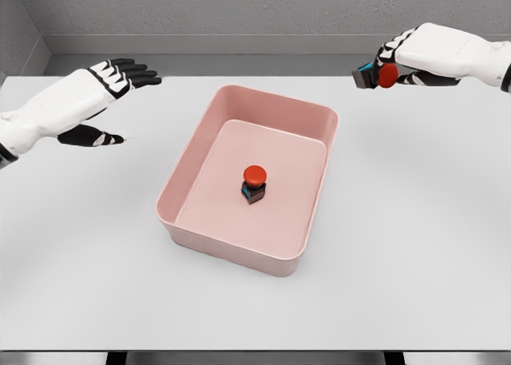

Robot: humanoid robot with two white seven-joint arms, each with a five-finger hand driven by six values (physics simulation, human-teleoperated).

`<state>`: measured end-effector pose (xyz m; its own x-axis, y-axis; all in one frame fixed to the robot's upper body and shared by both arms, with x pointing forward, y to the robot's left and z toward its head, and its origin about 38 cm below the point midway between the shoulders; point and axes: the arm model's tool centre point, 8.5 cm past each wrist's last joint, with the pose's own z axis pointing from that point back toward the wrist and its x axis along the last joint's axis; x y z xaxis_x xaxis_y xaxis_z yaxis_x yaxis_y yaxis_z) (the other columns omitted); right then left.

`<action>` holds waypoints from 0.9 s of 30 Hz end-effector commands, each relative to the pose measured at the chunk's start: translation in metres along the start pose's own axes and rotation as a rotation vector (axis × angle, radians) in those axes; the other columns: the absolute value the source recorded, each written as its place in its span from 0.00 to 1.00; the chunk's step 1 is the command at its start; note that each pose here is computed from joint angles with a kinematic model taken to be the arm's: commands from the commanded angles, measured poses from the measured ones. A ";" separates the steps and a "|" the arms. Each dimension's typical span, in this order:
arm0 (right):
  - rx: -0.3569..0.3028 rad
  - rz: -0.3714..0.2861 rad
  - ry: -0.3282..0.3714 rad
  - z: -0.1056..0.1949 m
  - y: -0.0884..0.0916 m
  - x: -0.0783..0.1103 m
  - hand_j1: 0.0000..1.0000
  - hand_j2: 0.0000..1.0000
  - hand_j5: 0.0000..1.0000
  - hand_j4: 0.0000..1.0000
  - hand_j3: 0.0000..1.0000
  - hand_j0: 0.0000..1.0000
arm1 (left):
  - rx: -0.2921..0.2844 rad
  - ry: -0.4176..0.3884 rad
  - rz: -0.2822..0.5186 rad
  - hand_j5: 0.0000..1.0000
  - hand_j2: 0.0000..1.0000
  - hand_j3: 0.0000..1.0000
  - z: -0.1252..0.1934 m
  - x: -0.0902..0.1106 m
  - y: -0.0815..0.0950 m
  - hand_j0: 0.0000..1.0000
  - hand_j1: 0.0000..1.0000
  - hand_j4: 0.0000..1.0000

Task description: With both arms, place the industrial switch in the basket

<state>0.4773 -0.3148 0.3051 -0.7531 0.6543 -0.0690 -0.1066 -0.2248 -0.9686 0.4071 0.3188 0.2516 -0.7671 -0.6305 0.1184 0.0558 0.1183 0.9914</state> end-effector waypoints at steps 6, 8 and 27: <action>-0.062 0.013 -0.104 -0.022 -0.015 0.032 0.50 0.50 0.50 0.50 0.50 0.50 | -0.050 0.065 0.011 1.00 1.00 1.00 0.016 -0.019 -0.006 1.00 1.00 1.00; -0.075 0.010 -0.128 -0.023 -0.019 0.038 0.50 0.50 0.50 0.50 0.50 0.50 | -0.052 0.071 0.015 1.00 1.00 1.00 0.017 -0.021 -0.008 1.00 1.00 1.00; -0.104 0.057 -0.361 -0.037 -0.029 0.114 0.66 0.66 0.66 0.66 0.66 0.66 | -0.059 0.075 0.019 1.00 1.00 1.00 0.018 -0.021 -0.011 1.00 1.00 1.00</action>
<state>0.4216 -0.2115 0.3161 -0.9331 0.3552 -0.0562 -0.0057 -0.1709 -0.9853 0.4108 0.3442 0.2365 -0.7164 -0.6846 0.1343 0.1089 0.0805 0.9908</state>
